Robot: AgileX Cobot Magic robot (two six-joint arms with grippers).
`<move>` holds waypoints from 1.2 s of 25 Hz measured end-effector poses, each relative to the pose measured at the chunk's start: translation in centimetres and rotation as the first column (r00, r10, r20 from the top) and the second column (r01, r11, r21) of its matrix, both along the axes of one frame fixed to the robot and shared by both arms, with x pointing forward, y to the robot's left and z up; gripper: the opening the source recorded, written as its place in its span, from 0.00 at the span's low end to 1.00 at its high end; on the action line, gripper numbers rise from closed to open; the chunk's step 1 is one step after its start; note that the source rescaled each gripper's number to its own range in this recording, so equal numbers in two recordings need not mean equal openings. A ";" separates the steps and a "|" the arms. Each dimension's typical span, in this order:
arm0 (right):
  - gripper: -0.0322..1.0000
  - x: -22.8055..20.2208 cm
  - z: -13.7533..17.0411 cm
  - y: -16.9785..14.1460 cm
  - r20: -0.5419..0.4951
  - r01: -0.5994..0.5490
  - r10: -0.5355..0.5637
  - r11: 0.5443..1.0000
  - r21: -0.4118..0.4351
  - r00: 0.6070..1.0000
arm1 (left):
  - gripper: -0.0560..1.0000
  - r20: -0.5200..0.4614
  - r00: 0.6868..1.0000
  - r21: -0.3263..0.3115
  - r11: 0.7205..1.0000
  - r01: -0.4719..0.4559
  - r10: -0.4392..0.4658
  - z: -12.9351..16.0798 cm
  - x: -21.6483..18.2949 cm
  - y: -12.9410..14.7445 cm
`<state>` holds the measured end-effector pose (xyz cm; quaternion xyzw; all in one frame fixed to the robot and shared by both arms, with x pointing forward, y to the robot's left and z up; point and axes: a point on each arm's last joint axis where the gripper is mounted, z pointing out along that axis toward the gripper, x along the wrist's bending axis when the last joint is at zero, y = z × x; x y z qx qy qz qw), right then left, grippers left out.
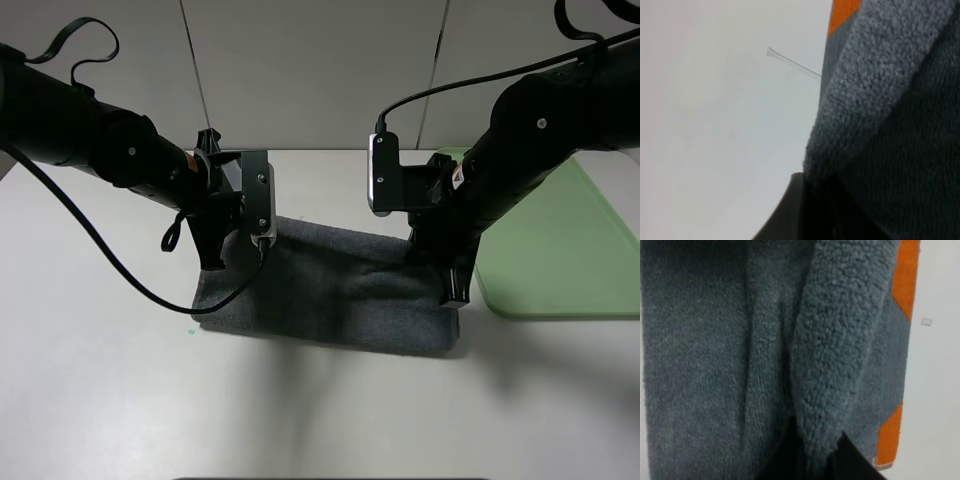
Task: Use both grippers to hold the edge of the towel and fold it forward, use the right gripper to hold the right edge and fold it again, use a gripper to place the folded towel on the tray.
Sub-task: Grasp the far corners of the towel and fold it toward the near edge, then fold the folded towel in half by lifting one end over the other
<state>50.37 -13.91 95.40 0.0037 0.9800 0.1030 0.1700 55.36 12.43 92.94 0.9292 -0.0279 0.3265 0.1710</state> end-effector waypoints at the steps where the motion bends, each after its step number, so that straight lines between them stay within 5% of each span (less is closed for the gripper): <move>1: 0.03 0.0 0.0 0.0 0.004 0.000 0.000 1.000 0.002 1.000 | 0.09 0.000 1.000 0.000 1.000 0.000 0.000 0.0 0.0 0.0; 4: 0.07 0.3 0.1 0.2 0.029 0.007 -0.008 1.000 0.021 1.000 | 0.21 0.004 1.000 -0.001 1.000 -0.001 0.001 0.0 0.1 0.0; 5: 0.16 0.4 0.1 0.2 0.038 0.013 -0.014 1.000 0.027 0.999 | 0.28 0.010 1.000 -0.004 1.000 -0.001 0.001 0.1 0.1 0.1; 8: 0.73 0.7 0.3 0.4 0.055 0.082 -0.086 0.994 0.077 0.995 | 0.58 0.016 1.000 -0.007 1.000 -0.001 0.001 0.1 0.2 0.0; 11: 0.94 1.1 0.5 0.4 0.100 0.106 -0.117 0.988 0.109 0.988 | 0.85 0.015 1.000 -0.013 1.000 -0.007 0.007 0.2 0.2 0.0; 16: 1.00 1.3 0.6 0.4 0.121 0.095 -0.106 0.991 0.099 0.987 | 0.97 0.015 1.000 -0.015 1.000 -0.008 0.008 0.2 0.2 0.0; 30: 1.00 1.2 0.5 0.3 0.096 0.151 -0.163 0.981 0.121 0.982 | 0.98 0.011 1.000 -0.016 1.000 -0.011 0.011 0.3 0.1 0.1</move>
